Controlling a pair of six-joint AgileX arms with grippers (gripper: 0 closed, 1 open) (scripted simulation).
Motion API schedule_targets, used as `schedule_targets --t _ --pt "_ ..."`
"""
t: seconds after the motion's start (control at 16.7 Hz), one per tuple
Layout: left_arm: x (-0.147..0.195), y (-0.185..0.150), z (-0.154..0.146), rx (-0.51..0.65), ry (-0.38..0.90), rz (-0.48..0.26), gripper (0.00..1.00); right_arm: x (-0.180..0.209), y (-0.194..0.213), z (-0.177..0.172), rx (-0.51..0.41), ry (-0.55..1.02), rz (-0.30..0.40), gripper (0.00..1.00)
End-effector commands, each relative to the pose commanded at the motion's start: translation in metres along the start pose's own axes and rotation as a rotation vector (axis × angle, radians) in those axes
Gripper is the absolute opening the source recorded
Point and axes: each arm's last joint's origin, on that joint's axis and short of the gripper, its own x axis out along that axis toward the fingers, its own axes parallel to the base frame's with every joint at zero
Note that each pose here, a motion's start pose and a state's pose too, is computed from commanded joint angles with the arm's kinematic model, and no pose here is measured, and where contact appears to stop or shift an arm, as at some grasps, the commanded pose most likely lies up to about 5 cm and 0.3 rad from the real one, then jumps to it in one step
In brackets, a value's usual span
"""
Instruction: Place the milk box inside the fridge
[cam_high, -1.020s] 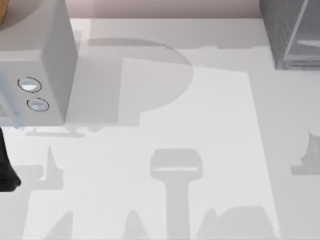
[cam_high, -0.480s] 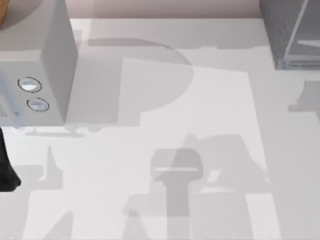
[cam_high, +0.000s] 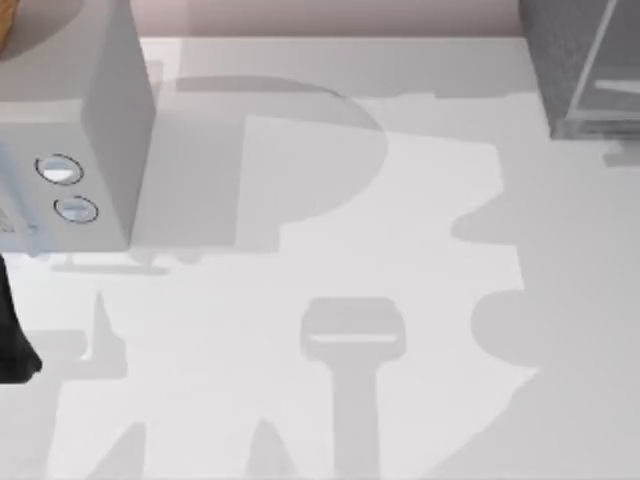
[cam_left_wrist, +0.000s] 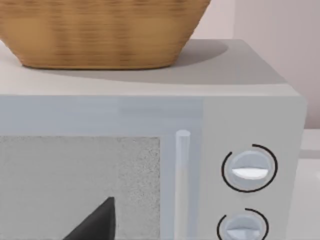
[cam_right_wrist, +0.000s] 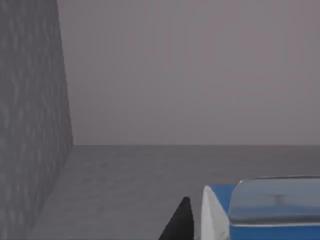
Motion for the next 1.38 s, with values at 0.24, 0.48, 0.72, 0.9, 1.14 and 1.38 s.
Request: schedule_targets --t 0.24,0.48,0.72,0.9,1.14,1.38 --pt "0.000 0.000 0.000 0.000 0.000 0.000 1.00 0.025 -0.016 -0.041 0.002 -0.006 0.003 0.00" --pt "0.000 0.000 0.000 0.000 0.000 0.000 1.00 0.029 -0.019 -0.051 0.002 -0.011 0.005 0.00" --pt "0.000 0.000 0.000 0.000 0.000 0.000 1.00 0.030 -0.017 -0.052 0.005 -0.004 0.009 0.00" --pt "0.000 0.000 0.000 0.000 0.000 0.000 1.00 0.044 -0.018 -0.055 0.009 0.008 0.008 0.00" --pt "0.000 0.000 0.000 0.000 0.000 0.000 1.00 0.088 -0.023 -0.053 0.011 0.013 0.003 0.00" --pt "0.000 0.000 0.000 0.000 0.000 0.000 1.00 0.131 -0.022 -0.038 0.007 -0.004 0.005 0.00"
